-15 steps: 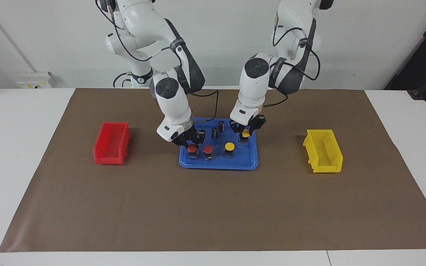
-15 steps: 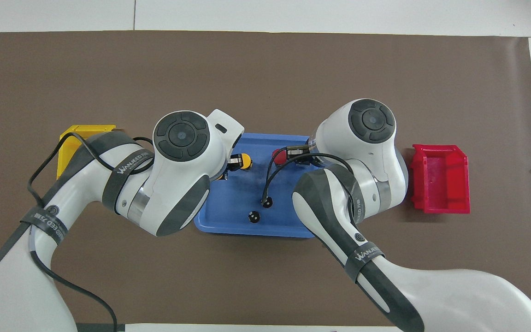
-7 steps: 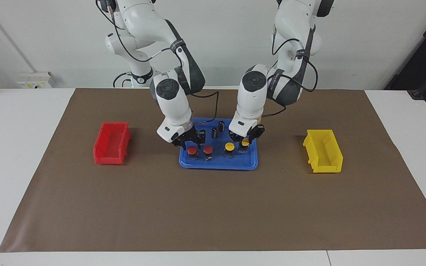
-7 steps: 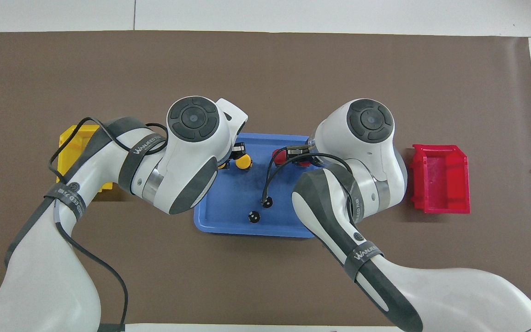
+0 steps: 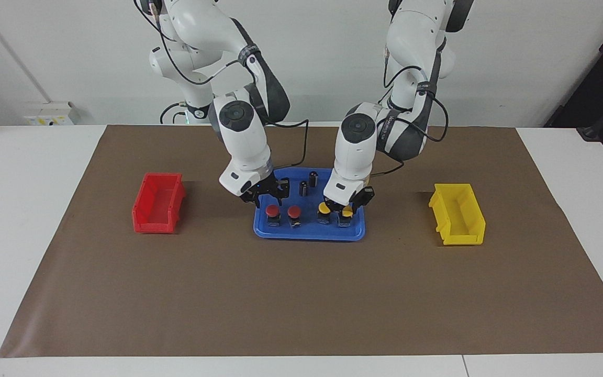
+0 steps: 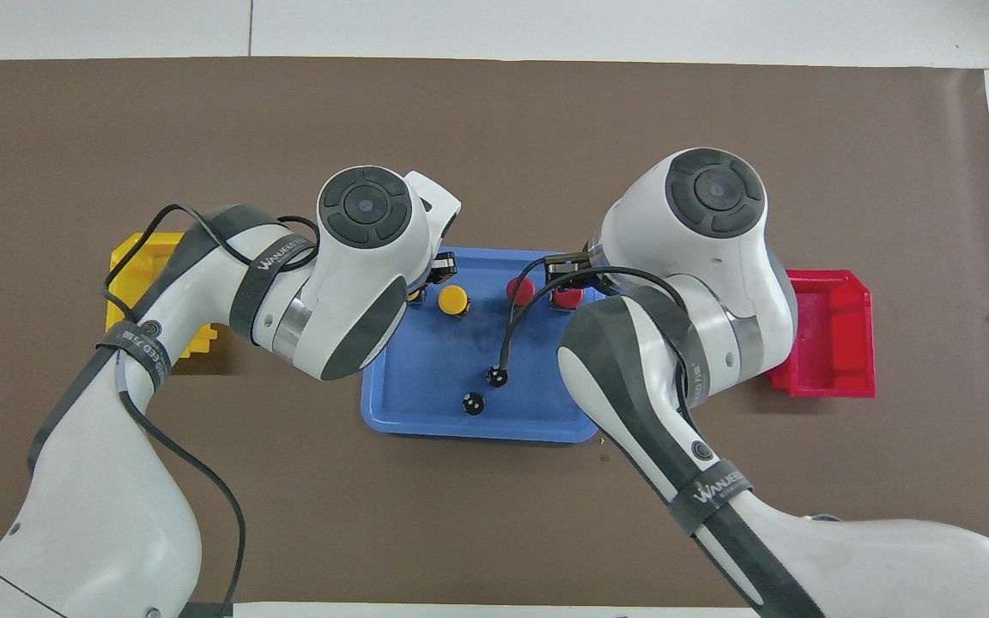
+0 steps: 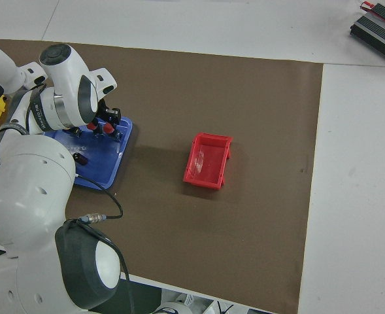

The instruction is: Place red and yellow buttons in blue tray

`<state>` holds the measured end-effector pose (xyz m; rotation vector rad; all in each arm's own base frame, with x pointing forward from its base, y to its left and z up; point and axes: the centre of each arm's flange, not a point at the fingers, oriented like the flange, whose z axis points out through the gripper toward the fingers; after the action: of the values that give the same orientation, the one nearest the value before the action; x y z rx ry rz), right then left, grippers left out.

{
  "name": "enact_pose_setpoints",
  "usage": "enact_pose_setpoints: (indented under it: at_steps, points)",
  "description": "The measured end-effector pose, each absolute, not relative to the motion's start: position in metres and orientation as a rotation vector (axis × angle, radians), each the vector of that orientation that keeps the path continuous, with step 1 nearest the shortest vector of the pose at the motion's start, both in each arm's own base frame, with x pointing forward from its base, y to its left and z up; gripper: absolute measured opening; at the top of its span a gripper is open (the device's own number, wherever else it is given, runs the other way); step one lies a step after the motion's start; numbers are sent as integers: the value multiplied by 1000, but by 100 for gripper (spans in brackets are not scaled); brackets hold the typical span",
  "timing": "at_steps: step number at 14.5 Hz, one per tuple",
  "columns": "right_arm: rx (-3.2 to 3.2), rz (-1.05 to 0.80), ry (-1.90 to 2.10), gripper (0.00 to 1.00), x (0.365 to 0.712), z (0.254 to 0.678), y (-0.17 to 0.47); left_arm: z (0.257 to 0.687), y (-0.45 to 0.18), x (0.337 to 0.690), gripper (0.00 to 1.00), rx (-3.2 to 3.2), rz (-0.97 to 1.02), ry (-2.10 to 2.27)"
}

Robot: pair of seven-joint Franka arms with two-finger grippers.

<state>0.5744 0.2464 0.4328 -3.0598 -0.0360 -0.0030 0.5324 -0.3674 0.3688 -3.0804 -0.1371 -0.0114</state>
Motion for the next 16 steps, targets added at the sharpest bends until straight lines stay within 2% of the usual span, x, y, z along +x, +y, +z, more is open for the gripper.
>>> enact_pose_setpoints:
  at_steps: [2, 4, 5, 7, 10, 11, 13, 16]
  points:
    - [-3080, -4, 21, 79, 583, 466, 213, 369, -367, 533, 45, -3079, -12, -138]
    - [-3088, 42, 103, 97, 588, 497, 172, 370, -367, 533, 63, -3076, -11, -135]
    - [-3091, 66, 136, 100, 589, 510, 154, 373, -367, 533, 70, -3073, -6, -136]
    - [-3102, 80, 201, 100, 590, 534, 122, 401, -364, 534, 70, -3070, -8, -144]
    - [-3099, 57, 257, 100, 589, 563, 67, 473, -328, 535, 74, -3062, -5, -157]
    - [-3097, 65, 248, 100, 585, 572, 43, 492, -311, 534, 79, -3059, 2, -142]
    - [-3093, 75, 229, 100, 574, 589, -6, 521, -275, 534, 99, -3053, 26, -87]
    - [-3092, 91, 159, 100, 559, 600, -73, 555, -202, 538, 100, -3047, 91, 58]
